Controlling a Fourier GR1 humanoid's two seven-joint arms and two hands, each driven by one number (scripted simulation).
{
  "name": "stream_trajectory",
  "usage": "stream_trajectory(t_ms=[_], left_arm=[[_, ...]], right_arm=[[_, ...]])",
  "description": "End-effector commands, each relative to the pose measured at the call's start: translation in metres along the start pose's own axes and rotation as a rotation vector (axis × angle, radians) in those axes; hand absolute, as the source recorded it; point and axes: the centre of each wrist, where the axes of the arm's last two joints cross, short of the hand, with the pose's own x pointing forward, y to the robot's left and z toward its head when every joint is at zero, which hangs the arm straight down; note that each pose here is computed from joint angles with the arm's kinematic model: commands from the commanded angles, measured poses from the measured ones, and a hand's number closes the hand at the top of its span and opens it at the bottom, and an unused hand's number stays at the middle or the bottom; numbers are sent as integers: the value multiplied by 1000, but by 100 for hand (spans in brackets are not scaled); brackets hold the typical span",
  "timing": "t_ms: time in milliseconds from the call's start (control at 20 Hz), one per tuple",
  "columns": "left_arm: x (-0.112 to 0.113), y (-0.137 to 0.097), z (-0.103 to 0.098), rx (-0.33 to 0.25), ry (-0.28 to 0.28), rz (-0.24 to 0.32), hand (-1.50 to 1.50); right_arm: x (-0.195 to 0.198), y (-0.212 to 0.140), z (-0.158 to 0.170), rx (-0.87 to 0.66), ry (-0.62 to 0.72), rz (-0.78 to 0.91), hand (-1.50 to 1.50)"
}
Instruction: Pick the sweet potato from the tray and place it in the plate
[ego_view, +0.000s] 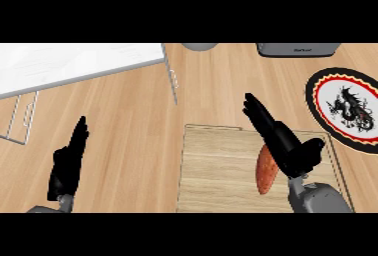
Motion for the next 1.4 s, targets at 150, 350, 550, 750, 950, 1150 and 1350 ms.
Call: stream_trajectory(t_ms=[150,350,550,750,950,1150,1350], left_arm=[[-18,-7,11,-70,151,96,0],[-19,-23,20,-140,197,211,0],[-11,-19,17,-235,197,232,0],[0,-30,1,-237,190,241,0],[-3,-23,5,-268,192,253,0],[-1,-15,-6,-250,198,238,0],[8,-31,4,-293,191,248,0]], right_arm=[[72,-84,11,-315,-216,281,150],[84,-153,40,-642,-45,781,150],[63,-141,63,-898,-229,684,-150],[67,-107,99,-836,-285,650,-150],[75,-87,118,-768,-164,721,-150],[90,-95,132,-601,85,897,-150],[103,-66,131,-466,252,980,-150]])
